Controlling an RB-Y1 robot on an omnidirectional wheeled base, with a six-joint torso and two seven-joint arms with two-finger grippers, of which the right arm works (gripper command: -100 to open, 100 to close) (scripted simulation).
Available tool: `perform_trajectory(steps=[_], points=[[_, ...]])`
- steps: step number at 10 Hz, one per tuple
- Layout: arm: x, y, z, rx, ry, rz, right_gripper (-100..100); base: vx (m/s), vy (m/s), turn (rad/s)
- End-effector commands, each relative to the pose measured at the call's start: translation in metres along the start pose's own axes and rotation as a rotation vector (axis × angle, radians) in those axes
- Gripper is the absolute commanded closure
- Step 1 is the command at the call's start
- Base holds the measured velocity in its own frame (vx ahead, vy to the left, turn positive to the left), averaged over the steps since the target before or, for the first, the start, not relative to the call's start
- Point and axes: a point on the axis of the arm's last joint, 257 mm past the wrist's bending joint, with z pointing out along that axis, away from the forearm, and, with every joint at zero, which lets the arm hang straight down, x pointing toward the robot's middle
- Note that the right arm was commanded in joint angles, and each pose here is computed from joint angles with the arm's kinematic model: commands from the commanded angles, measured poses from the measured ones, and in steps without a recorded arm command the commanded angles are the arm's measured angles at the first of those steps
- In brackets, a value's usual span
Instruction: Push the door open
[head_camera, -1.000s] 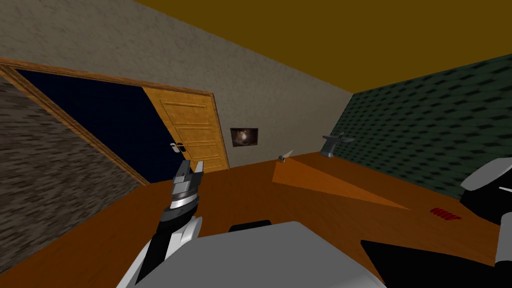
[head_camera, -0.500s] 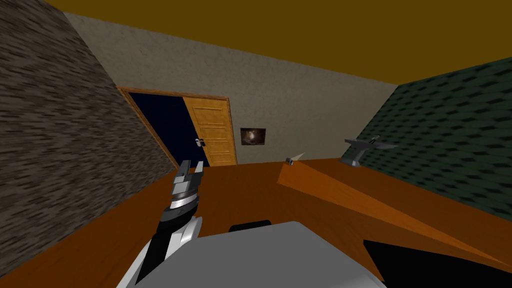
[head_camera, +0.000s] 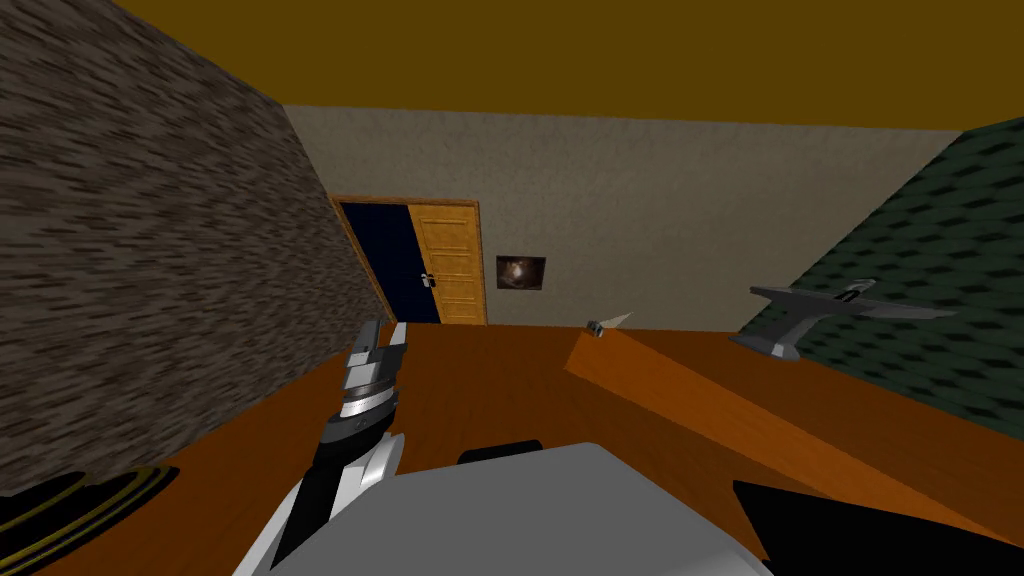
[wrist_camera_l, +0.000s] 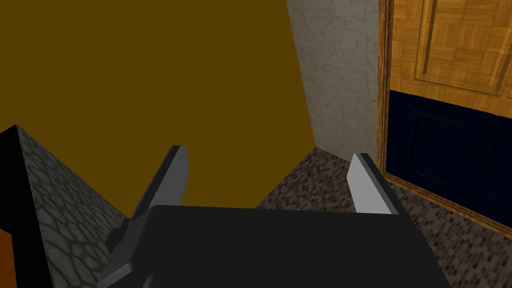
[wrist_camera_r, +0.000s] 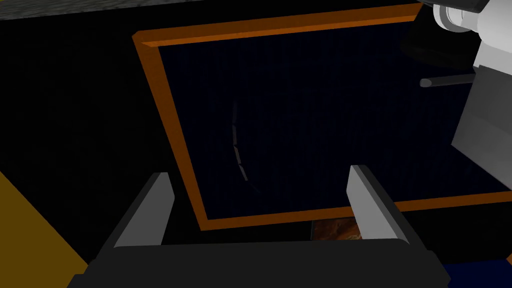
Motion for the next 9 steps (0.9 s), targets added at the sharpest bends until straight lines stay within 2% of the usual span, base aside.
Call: perform_trajectory(steps=[1, 2, 5, 9], points=[[-0.013, 0.002, 0.0026, -0.011, 0.011, -0.034, -100, -0.106, -0.013, 0.294], [-0.020, 0.003, 0.0037, -0.016, 0.017, -0.051, -100, -0.096, -0.022, 0.206], [-0.053, 0.012, 0.0092, -0.037, 0.044, -0.135, -100, -0.128, 0.003, 0.325], [-0.092, 0.027, 0.0155, -0.057, 0.074, -0.234, -100, -0.122, 0.047, 0.298]])
